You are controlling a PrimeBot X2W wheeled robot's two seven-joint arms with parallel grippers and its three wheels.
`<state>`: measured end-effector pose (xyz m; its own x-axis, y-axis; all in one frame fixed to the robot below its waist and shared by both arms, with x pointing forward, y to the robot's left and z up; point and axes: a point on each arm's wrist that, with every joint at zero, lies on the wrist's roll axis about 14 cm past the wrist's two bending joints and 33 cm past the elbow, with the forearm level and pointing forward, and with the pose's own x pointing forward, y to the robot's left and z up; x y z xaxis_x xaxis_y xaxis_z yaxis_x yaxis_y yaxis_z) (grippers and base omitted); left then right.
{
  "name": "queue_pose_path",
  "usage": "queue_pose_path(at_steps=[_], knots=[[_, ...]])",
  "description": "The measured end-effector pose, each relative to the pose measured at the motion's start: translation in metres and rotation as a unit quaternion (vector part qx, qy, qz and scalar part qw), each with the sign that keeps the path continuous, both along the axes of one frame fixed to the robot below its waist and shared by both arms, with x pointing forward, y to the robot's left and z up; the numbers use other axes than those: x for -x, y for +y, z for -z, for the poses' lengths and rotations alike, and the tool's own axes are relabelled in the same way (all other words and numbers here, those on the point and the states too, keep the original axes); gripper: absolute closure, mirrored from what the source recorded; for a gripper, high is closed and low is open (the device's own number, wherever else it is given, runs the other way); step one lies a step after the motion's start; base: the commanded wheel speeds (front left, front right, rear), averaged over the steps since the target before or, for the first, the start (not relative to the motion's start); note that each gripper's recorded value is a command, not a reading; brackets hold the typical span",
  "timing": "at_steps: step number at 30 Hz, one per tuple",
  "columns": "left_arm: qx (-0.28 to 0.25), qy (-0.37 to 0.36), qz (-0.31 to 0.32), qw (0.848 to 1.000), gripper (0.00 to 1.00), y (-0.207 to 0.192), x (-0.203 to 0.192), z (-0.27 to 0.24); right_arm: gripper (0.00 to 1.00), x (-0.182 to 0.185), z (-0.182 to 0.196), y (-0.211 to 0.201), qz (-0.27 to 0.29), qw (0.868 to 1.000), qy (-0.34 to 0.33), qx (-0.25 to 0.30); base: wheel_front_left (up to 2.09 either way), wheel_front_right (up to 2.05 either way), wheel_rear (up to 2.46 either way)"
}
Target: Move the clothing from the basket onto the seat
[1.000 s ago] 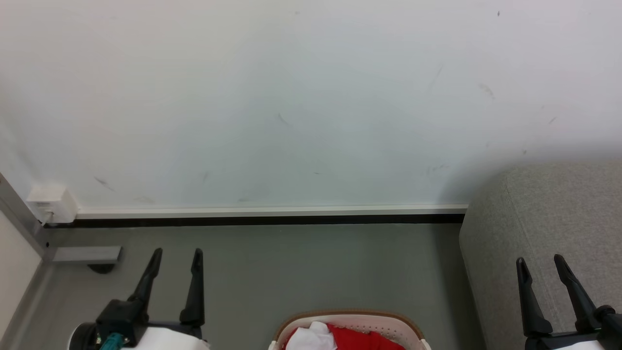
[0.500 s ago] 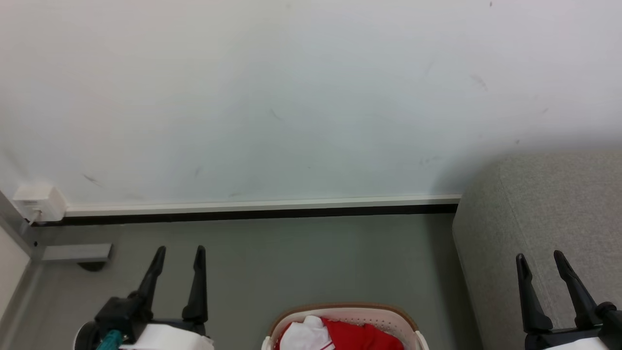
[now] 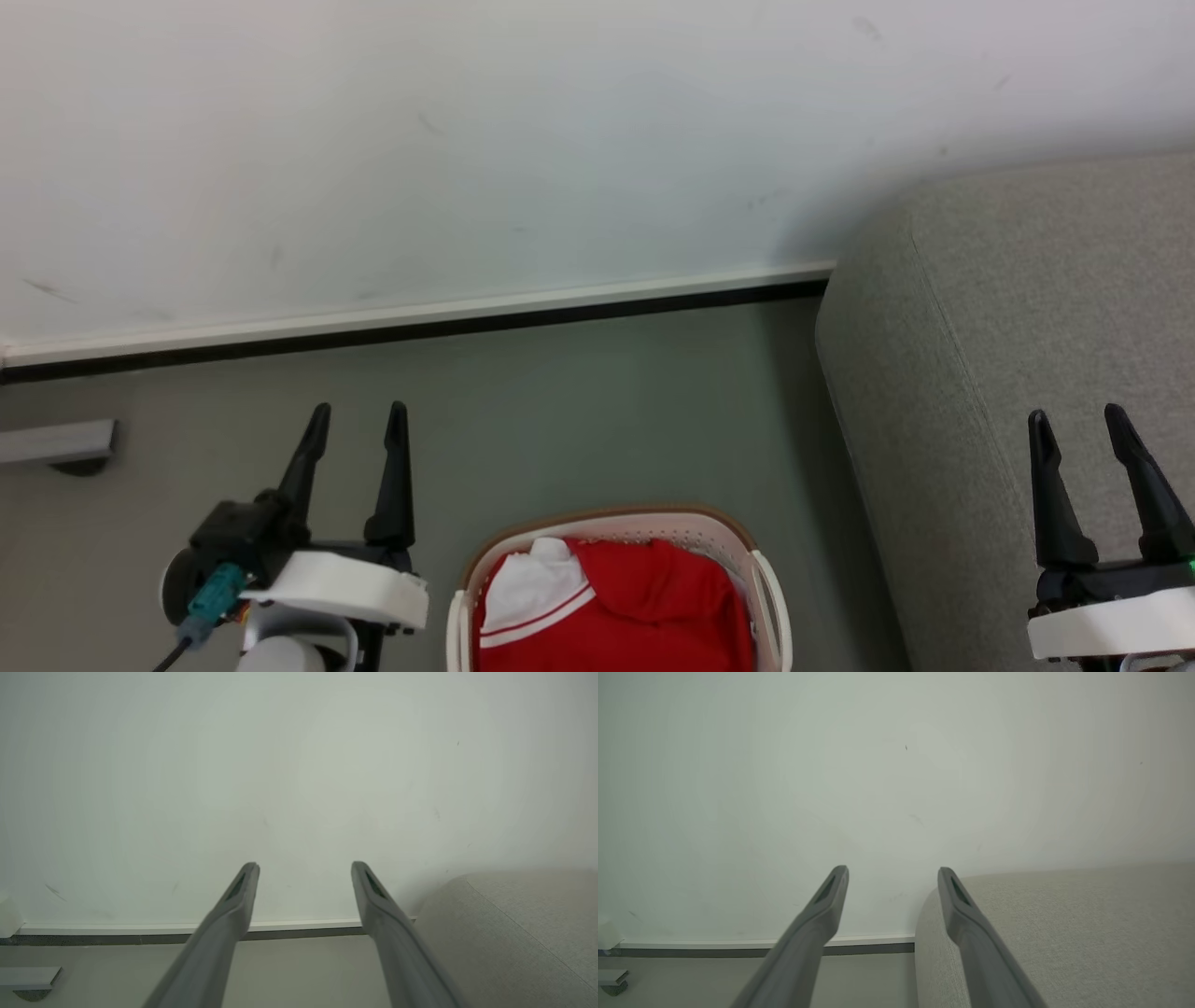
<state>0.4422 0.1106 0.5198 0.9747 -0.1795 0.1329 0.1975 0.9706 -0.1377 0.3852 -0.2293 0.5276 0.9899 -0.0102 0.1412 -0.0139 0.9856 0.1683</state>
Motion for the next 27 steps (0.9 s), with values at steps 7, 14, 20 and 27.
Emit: queue_pose_path(at_steps=[7,14,20,27], knots=[[-0.007,0.058,0.050,0.997,0.00,-0.036,-0.028,0.049,0.00,-0.018,0.005,-0.016,0.024,1.000,0.005,-0.001,0.00,0.00,0.00],[-0.029,0.141,0.104,0.984,0.00,-0.071,-0.046,0.119,0.00,-0.039,0.017,-0.026,0.037,0.999,0.016,0.005,0.00,0.00,0.00],[-0.042,0.237,0.152,0.959,0.00,-0.102,-0.043,0.194,0.00,-0.056,0.030,-0.036,0.053,0.998,0.028,0.014,0.00,0.00,0.00],[-0.093,0.340,0.223,0.909,0.00,-0.135,-0.024,0.271,0.00,-0.061,0.041,-0.056,0.090,0.995,0.039,0.022,0.00,0.00,0.00]])
